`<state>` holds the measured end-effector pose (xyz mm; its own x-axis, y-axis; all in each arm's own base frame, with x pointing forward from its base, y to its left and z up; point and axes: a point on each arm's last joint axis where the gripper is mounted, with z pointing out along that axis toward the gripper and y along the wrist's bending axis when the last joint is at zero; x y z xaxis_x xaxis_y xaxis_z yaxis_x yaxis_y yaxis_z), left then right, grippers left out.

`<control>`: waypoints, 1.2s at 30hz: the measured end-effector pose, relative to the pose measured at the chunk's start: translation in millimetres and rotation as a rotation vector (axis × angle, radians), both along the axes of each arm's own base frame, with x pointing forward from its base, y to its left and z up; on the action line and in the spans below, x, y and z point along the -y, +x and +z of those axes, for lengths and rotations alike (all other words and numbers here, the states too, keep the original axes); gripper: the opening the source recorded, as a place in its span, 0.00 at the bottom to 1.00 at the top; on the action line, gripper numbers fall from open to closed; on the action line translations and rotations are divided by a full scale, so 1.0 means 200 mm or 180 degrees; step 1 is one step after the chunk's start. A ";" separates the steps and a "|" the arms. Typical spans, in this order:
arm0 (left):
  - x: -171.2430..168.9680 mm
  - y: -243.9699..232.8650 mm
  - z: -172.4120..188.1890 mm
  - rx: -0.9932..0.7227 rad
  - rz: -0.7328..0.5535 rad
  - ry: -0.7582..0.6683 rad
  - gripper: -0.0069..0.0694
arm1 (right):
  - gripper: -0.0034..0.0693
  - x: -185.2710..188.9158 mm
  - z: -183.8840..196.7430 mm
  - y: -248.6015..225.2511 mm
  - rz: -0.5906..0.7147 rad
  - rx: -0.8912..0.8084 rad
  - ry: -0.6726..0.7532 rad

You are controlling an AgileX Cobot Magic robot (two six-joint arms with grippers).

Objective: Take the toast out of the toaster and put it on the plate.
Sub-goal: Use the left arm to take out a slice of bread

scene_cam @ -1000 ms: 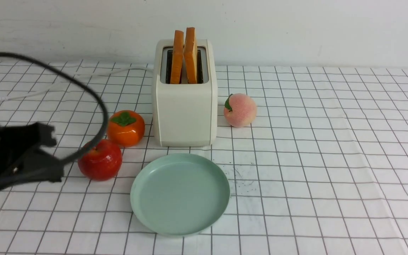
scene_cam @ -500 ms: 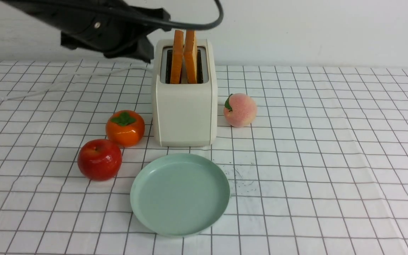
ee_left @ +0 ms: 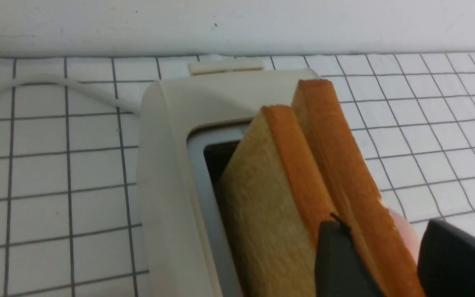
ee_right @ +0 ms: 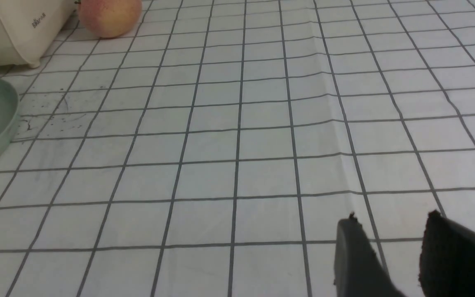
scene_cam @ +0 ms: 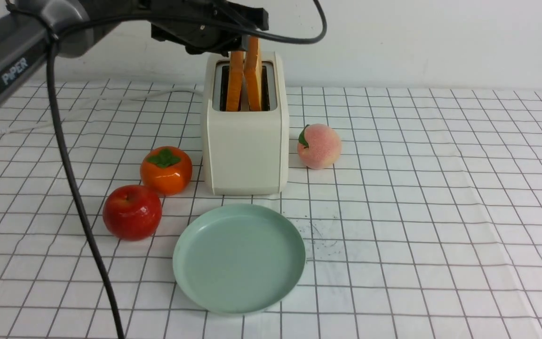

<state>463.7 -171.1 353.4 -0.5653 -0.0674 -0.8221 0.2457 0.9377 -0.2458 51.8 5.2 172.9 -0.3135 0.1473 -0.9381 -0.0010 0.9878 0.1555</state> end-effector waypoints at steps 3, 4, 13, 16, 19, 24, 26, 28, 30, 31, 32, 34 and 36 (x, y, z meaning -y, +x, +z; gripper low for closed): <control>0.00 0.03 -0.04 0.0035 0.0013 0.0071 0.45 | 0.38 0.00 0.00 0.00 0.0000 0.0000 0.0000; 0.00 0.04 -0.05 0.0048 0.0017 0.0104 0.45 | 0.38 0.00 0.00 0.00 0.0000 0.0000 0.0000; -0.02 0.07 -0.07 0.0165 0.0041 0.0399 0.40 | 0.38 0.00 0.00 0.00 0.0000 0.0000 0.0000; -0.01 0.07 -0.09 0.0163 0.0040 0.0399 0.40 | 0.38 0.00 0.00 0.00 0.0000 0.0000 0.0000; -0.01 0.08 -0.09 0.0180 0.0040 0.0386 0.40 | 0.38 0.00 0.00 0.00 0.0000 0.0000 0.0000; -0.01 0.08 -0.08 0.0269 0.0042 0.0351 0.40 | 0.38 0.00 0.00 0.00 0.0000 0.0000 0.0000; -0.01 0.08 -0.08 0.0272 0.0042 0.0351 0.40 | 0.38 0.00 0.00 0.00 0.0000 0.0000 0.0000; -0.01 0.08 -0.08 0.0282 0.0042 0.0347 0.40 | 0.38 0.00 0.00 0.00 0.0000 0.0000 0.0000; -0.01 0.09 -0.07 0.0307 0.0043 0.0336 0.40 | 0.38 0.00 0.00 0.00 0.0000 0.0000 0.0000; -0.01 0.09 -0.07 0.0319 0.0043 0.0326 0.40 | 0.38 0.00 0.00 0.00 0.0000 0.0000 0.0000; 0.00 0.09 -0.07 0.0324 0.0043 0.0315 0.40 | 0.38 0.00 0.00 0.00 0.0000 0.0000 0.0000; 0.00 0.09 -0.07 0.0321 0.0042 0.0271 0.40 | 0.38 0.00 0.00 0.00 0.0000 0.0000 0.0000; 0.00 0.09 -0.07 0.0323 0.0042 0.0197 0.40 | 0.38 0.00 0.00 0.00 0.0000 0.0000 0.0000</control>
<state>481.4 -172.0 339.5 -0.4785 -0.0214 -0.8778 0.2540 0.9536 -0.1617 51.8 5.2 172.9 -0.3135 0.1473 -0.9381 -0.0010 0.9878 0.1555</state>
